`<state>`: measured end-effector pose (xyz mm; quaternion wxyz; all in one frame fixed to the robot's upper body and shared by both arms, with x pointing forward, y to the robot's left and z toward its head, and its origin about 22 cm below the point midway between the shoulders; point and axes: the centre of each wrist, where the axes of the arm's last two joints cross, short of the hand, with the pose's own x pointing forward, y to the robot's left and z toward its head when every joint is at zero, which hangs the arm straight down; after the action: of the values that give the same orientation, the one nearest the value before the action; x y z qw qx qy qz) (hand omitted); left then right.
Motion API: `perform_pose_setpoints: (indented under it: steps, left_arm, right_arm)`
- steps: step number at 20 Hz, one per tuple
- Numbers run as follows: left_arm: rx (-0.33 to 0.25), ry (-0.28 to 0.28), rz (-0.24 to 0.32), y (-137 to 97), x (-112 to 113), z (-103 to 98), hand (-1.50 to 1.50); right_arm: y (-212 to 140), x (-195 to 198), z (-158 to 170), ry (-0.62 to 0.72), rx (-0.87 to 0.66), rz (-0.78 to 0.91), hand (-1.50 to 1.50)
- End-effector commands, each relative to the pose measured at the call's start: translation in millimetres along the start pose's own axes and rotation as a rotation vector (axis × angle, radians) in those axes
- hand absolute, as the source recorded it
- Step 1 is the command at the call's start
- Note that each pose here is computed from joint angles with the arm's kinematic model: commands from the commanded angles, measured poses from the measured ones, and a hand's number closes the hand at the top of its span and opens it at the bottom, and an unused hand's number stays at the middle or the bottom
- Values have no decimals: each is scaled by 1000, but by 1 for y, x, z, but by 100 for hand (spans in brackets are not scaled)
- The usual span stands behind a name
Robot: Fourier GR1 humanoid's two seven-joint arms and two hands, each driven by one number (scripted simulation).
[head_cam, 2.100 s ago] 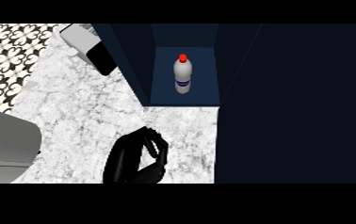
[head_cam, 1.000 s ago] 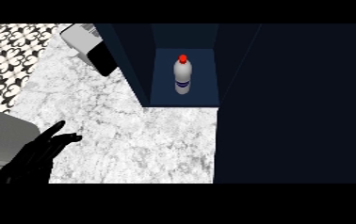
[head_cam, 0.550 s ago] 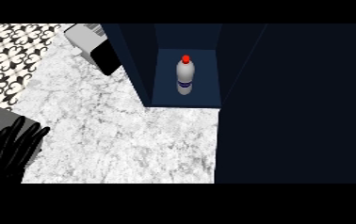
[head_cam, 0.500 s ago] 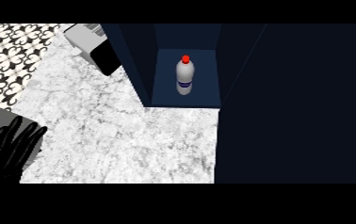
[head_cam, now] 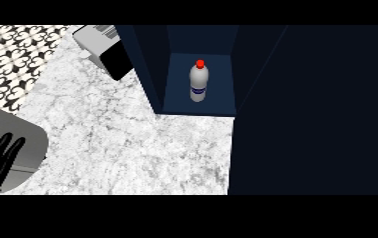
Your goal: Pick up the bottled water, place it into the cabinet and close the cabinet
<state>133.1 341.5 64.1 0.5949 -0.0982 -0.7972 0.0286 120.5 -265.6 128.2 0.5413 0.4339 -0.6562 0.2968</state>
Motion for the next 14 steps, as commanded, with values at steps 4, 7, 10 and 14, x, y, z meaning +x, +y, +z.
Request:
perform_pose_setpoints:
  steps: [4, 7, 10, 14]
  left_arm:
    - [-3, 19, -7, 15, 8, 10, -150]
    - [-6, 17, -19, 23, 14, 10, -150]
    - [-16, 19, -11, 26, 17, 12, -150]
    - [-23, 13, -18, 36, 24, 15, -150]
  right_arm:
    - [31, 38, -33, 29, 55, 187, 150]
    - [28, 37, -46, 20, 46, 187, 150]
    - [26, 32, -61, 30, 56, 160, 150]
    - [25, 32, -83, 4, 58, 132, 150]
